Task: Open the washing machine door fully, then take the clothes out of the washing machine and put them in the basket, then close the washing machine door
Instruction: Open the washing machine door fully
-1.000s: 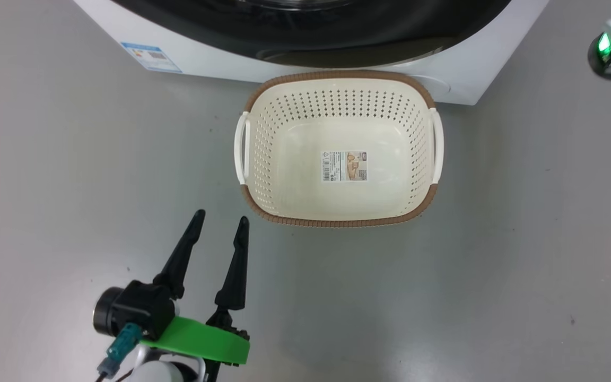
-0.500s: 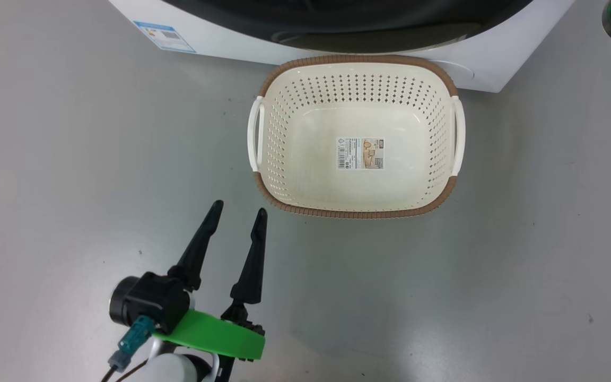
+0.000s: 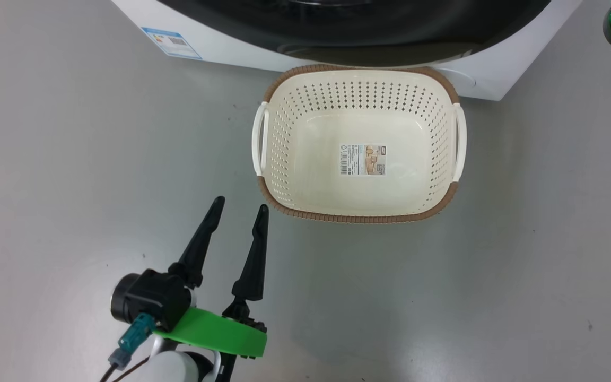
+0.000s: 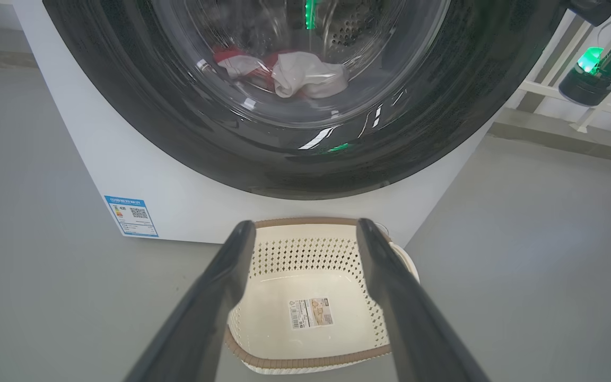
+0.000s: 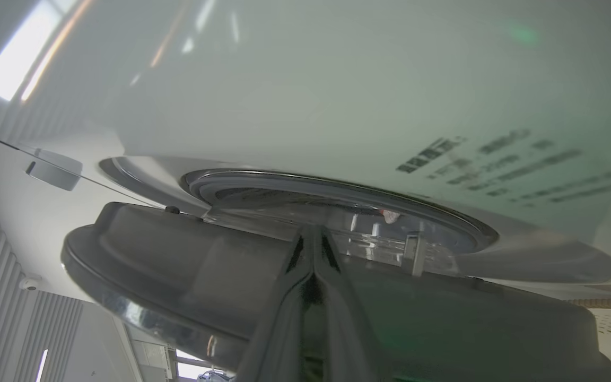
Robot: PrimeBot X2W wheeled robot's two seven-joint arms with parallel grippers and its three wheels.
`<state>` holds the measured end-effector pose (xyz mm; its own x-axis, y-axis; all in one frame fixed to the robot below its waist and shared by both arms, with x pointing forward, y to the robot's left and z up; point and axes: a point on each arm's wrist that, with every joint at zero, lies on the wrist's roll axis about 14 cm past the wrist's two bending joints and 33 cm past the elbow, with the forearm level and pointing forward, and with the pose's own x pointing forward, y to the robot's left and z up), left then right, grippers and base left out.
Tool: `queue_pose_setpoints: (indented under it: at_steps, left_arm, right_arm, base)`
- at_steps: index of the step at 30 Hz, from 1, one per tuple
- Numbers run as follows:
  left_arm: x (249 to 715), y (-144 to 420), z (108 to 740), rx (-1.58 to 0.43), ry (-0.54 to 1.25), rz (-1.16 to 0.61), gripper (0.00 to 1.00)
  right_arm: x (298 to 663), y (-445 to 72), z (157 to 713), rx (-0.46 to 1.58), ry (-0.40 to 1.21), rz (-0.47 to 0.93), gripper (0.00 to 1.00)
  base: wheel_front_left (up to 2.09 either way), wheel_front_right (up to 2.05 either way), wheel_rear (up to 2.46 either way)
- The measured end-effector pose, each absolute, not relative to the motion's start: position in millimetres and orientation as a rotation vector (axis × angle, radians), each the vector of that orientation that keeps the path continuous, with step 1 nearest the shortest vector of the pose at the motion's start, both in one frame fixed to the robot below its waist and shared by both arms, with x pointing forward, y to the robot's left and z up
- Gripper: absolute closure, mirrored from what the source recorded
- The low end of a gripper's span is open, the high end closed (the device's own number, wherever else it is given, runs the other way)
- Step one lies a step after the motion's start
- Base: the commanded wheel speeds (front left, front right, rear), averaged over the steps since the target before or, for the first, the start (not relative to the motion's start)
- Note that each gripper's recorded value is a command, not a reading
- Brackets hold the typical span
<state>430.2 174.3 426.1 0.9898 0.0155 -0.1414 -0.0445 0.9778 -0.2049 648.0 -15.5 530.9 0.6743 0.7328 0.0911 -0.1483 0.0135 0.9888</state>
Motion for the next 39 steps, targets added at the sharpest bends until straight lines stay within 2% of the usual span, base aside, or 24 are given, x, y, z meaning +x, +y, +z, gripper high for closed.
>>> queue_pose_setpoints:
  at_steps: [39]
  left_arm:
    - [415,165,468,-0.212,0.037,-0.011,0.00]
  right_arm:
    - [534,27,533,1.272,0.759,0.919,1.00]
  base:
    - [0.00,0.00,0.00]
